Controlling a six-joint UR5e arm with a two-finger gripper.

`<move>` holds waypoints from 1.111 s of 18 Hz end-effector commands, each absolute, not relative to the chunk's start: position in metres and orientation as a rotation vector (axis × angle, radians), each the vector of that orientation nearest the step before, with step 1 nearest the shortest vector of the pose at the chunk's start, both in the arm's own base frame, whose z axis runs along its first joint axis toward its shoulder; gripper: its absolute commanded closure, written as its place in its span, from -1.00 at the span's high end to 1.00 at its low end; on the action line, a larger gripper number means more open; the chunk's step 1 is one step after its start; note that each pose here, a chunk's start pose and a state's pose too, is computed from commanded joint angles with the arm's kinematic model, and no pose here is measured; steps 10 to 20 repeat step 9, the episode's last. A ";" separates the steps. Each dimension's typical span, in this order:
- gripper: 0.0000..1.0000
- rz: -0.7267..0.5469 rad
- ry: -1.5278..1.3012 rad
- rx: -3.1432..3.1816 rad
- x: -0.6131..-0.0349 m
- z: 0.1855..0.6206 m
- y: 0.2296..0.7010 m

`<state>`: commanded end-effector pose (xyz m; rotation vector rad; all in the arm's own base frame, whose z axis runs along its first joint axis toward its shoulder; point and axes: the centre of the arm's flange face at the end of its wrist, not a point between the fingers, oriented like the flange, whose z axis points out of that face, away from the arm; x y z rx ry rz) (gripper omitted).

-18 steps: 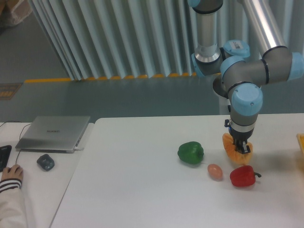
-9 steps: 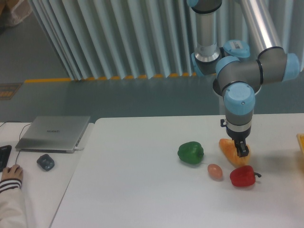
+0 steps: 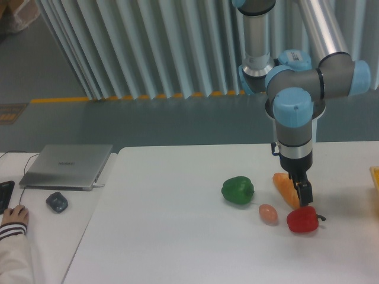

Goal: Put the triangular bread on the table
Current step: 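Lift the open gripper up away from the bread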

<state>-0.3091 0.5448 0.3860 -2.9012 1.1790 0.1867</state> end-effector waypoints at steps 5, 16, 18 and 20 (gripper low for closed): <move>1.00 0.218 1.166 -2.892 -0.311 0.392 0.550; 1.00 0.224 1.173 -2.882 -0.312 0.395 0.549; 1.00 0.224 1.173 -2.882 -0.312 0.395 0.549; 1.00 0.224 1.173 -2.882 -0.312 0.395 0.549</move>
